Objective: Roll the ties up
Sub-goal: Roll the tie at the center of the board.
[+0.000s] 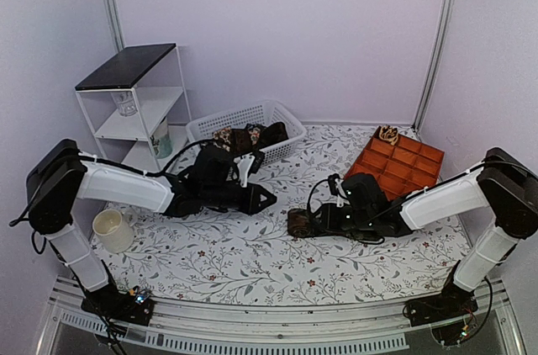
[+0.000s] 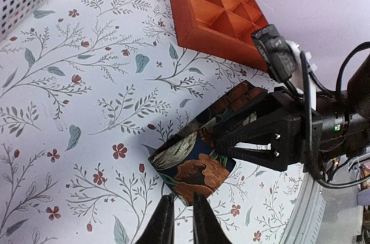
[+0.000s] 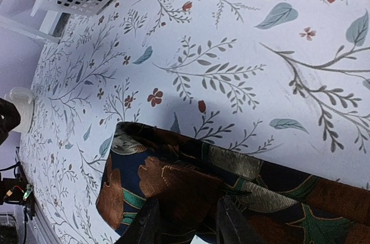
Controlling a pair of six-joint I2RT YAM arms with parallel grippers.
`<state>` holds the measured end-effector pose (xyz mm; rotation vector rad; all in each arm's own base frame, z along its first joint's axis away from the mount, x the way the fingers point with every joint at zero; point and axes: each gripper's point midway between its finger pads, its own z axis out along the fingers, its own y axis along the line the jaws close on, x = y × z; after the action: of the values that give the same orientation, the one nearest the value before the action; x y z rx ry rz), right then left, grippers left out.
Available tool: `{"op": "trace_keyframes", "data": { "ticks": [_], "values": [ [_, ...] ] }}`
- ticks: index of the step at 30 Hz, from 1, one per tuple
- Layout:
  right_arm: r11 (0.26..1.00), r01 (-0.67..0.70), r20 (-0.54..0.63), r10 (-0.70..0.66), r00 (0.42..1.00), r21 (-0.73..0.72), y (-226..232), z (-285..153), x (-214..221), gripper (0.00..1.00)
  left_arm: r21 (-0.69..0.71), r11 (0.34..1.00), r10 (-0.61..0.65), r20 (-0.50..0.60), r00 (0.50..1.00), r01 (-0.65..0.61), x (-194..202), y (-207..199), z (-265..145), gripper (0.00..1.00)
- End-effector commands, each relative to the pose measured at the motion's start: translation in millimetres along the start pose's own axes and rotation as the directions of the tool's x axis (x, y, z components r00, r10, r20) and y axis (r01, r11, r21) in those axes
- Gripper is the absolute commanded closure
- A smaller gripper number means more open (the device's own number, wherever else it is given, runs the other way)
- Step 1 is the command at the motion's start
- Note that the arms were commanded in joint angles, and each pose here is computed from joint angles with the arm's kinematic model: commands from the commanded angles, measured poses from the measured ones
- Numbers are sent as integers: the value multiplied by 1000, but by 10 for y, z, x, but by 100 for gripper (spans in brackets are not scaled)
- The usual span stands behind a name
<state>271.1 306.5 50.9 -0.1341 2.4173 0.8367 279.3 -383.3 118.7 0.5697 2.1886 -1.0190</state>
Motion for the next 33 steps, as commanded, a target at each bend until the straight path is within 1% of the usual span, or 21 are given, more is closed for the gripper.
{"op": "trace_keyframes", "data": {
  "ticks": [1,3,7,9,11,13,14,15,16,18,20,22,25,26,29,33],
  "values": [
    [997,15,-57,-19,998,-74,86,98,122,67,-12,1000,-15,-8,1000,15,54,65,-24,88],
    [994,-7,-69,-1,998,-108,161,146,141,67,-38,999,-25,4,1000,25,31,146,-107,88],
    [991,-37,-93,25,995,-128,357,300,182,67,-90,995,-46,29,999,48,51,379,-368,88],
    [989,-50,-100,36,994,-142,503,372,188,67,-110,994,-14,50,999,19,54,442,-516,86],
    [986,-50,-112,32,993,-158,648,444,208,67,-103,993,61,60,996,-54,78,413,-639,84],
    [986,-48,-121,29,992,-157,693,486,220,67,-42,985,171,76,982,-169,118,284,-728,72],
    [986,-51,-121,32,992,-156,694,487,217,67,-12,976,217,74,973,-217,178,238,-754,63],
    [986,-52,-118,34,992,-155,696,479,211,67,5,966,259,72,963,-260,208,209,-773,57],
    [987,-52,-116,35,993,-154,697,467,200,67,16,957,289,66,955,-291,238,193,-775,54],
    [985,-52,-115,33,993,-163,743,425,160,66,0,951,309,55,949,-309,253,238,-749,56],
    [984,-76,-121,56,991,-164,804,382,110,62,-20,959,282,31,959,-282,246,298,-683,62],
    [980,-128,-134,108,985,-152,868,339,53,55,-37,970,242,2,970,-242,270,367,-586,68],
    [965,-237,-145,220,965,-112,862,318,19,48,-46,982,185,-8,983,-185,320,445,-476,76],
    [957,-270,-148,253,956,-106,860,317,20,46,-37,986,164,-16,986,-165,351,453,-434,77],
    [951,-298,-153,283,947,-81,833,335,77,41,-19,992,123,-47,991,-124,419,473,-330,79],
    [951,-302,-160,287,944,-72,847,370,125,40,-6,996,87,-49,995,-87,454,482,-277,82]
  ]
}}
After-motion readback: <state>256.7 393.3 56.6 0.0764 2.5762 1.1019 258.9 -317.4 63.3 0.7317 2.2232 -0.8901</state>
